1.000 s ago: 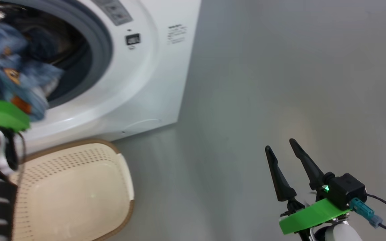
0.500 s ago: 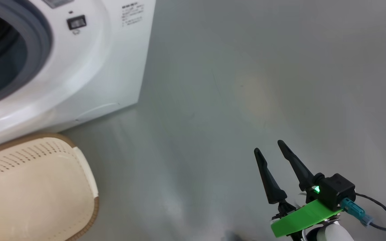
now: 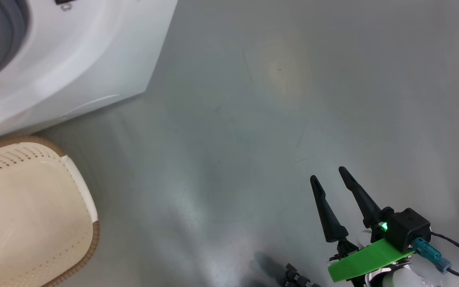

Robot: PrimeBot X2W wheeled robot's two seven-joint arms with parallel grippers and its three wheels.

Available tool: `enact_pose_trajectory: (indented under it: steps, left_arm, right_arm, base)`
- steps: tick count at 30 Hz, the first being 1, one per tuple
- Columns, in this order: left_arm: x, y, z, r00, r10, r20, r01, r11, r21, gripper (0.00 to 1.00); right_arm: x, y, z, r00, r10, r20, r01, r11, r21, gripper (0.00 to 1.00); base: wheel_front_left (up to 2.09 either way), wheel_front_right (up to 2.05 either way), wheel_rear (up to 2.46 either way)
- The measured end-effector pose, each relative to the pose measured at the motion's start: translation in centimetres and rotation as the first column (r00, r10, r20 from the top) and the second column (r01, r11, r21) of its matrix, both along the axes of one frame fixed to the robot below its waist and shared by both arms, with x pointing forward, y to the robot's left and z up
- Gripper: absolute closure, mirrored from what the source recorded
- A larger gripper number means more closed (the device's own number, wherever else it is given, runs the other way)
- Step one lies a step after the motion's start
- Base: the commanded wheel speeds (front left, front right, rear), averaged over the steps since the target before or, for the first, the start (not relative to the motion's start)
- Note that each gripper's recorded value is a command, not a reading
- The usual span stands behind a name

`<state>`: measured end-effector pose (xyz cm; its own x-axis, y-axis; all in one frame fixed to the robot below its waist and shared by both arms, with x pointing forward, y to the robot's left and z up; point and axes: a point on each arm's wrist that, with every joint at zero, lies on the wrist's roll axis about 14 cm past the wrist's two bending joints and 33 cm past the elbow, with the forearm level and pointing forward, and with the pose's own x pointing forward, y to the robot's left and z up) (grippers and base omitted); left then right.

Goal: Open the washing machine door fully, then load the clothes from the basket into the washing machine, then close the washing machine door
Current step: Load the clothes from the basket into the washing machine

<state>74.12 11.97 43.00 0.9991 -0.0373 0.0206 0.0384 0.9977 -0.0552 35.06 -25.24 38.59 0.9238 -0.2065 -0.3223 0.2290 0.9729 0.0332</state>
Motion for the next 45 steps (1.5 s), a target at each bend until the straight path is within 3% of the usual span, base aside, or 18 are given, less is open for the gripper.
enact_pose_trajectory:
  steps: [1,2,4,5,13,18,27,37,45]
  left_arm:
    - [0.0,-0.1,-0.7,1.000,-0.003,-0.016,0.003,1.000,0.010,0.61]
    - [0.0,-0.2,-1.1,0.999,-0.010,-0.031,0.010,1.000,0.019,0.50]
    - [0.0,-0.5,-1.3,0.999,-0.017,-0.042,0.018,0.999,0.029,0.04]
    - [0.1,-0.5,-1.1,0.999,-0.017,-0.045,0.018,0.999,0.034,0.00]
    - [-0.7,-1.4,-2.5,0.981,-0.045,-0.187,0.070,0.989,0.127,0.00]
    - [-2.1,-2.3,-3.4,0.963,-0.047,-0.266,0.085,0.987,0.134,0.00]
    - [-3.9,-3.2,-0.6,0.970,-0.058,-0.235,0.081,0.993,0.090,0.00]
    - [-8.9,-3.6,-0.4,0.962,-0.067,-0.264,0.087,0.994,0.064,0.00]
    - [-13.5,-4.5,2.1,0.975,-0.108,-0.196,0.108,0.994,-0.012,0.00]
  right_arm:
    - [0.0,0.0,-0.1,1.000,-0.001,-0.004,0.001,1.000,0.000,0.00]
    - [0.0,0.0,-0.2,1.000,0.000,-0.006,0.000,1.000,0.000,0.00]
    - [0.0,0.1,-0.1,1.000,0.002,-0.004,-0.002,1.000,0.003,0.00]
    - [0.0,0.2,-0.1,1.000,0.003,-0.002,-0.003,1.000,0.005,0.00]
    - [-0.1,0.3,0.8,1.000,0.000,0.029,0.000,1.000,0.017,0.00]
    - [-0.5,0.1,1.2,0.999,-0.009,0.041,0.008,1.000,0.021,0.00]
    - [-0.2,0.5,2.4,0.996,0.002,0.091,-0.005,0.999,0.035,0.00]
    - [0.0,1.5,4.6,0.985,0.032,0.168,-0.040,0.998,0.047,0.00]
    - [-0.3,2.6,6.4,0.971,0.075,0.227,-0.085,0.996,0.032,0.00]
  base:
    - [0.00,0.00,0.00]
    - [0.00,0.00,0.00]
    - [0.00,0.00,0.00]
    - [0.00,0.00,0.00]
    - [0.00,0.00,0.00]
    - [0.00,0.00,0.00]
    - [0.00,0.00,0.00]
    - [0.00,0.00,0.00]
    - [0.00,0.00,0.00]
